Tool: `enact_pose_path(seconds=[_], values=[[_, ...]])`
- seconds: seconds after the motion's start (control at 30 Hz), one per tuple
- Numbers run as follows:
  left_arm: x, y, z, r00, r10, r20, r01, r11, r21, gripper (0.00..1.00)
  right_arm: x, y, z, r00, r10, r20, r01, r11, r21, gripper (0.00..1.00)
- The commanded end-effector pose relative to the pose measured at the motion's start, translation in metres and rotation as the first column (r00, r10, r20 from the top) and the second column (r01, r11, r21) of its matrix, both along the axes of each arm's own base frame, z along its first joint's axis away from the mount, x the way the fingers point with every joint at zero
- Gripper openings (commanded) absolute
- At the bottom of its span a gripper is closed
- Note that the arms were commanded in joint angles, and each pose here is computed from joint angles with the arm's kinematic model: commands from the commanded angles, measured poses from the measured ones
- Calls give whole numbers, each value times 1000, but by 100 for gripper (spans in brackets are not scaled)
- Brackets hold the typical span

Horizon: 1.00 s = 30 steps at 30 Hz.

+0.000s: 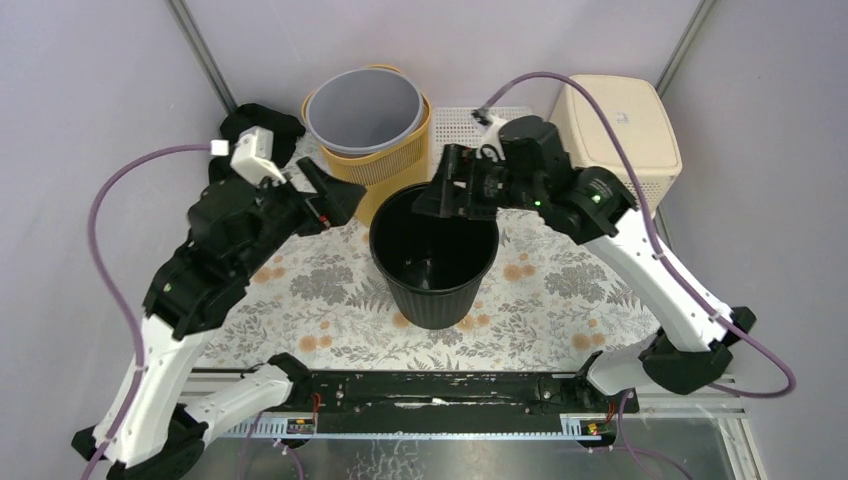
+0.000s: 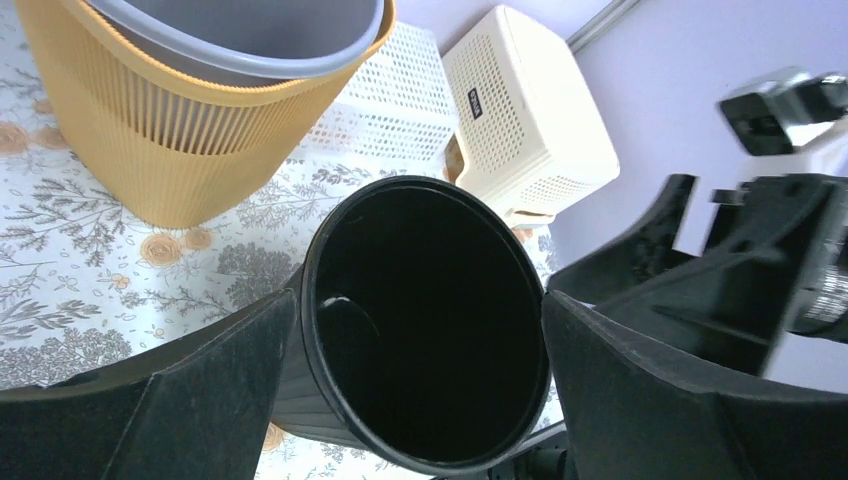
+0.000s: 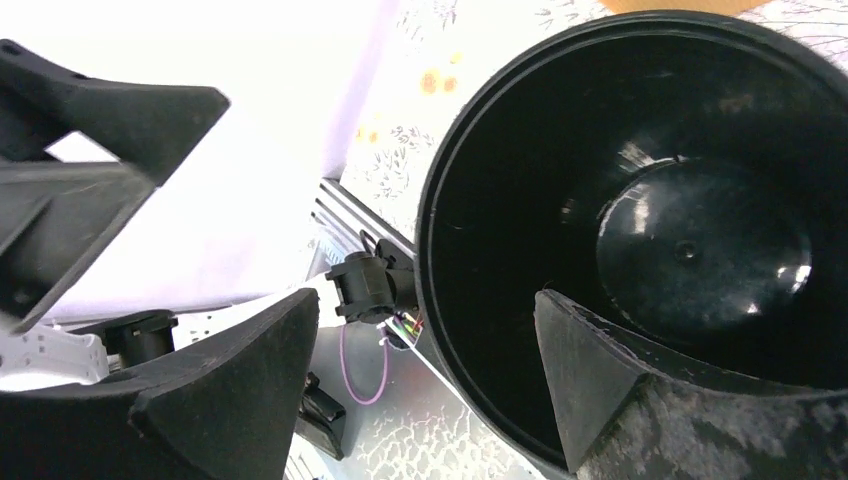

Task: Turn the large container upside down
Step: Place the container at the center of the board, then turn the container upside down at the center of the board.

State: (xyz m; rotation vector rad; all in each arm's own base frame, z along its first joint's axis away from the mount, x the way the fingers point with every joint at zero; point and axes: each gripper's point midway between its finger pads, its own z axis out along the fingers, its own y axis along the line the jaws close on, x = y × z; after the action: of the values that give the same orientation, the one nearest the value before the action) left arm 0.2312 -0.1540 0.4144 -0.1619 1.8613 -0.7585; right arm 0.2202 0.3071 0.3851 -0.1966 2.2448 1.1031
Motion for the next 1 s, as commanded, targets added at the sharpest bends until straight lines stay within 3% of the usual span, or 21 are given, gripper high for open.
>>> enact_pose_path(seconds=[0.0, 0.33, 0.73, 0.9, 0.97], values=[[-15, 24, 2, 998, 60, 14, -60, 998, 32, 100, 1, 28, -5, 1000, -20, 13, 20, 997, -70, 86], [-34, 40, 6, 996, 74, 47, -76, 997, 25, 100, -3, 85, -55, 999, -49, 12, 50, 950, -309, 81], [-45, 42, -1, 998, 41, 41, -43, 998, 38, 100, 6, 112, -120, 991, -130, -11, 109, 872, -477, 62], [-46, 42, -3, 999, 38, 38, -40, 998, 48, 100, 8, 114, -145, 990, -138, -19, 105, 828, -551, 61], [-47, 42, -2, 999, 35, 37, -37, 998, 48, 100, 7, 115, -152, 990, -139, -31, 97, 820, -564, 52]])
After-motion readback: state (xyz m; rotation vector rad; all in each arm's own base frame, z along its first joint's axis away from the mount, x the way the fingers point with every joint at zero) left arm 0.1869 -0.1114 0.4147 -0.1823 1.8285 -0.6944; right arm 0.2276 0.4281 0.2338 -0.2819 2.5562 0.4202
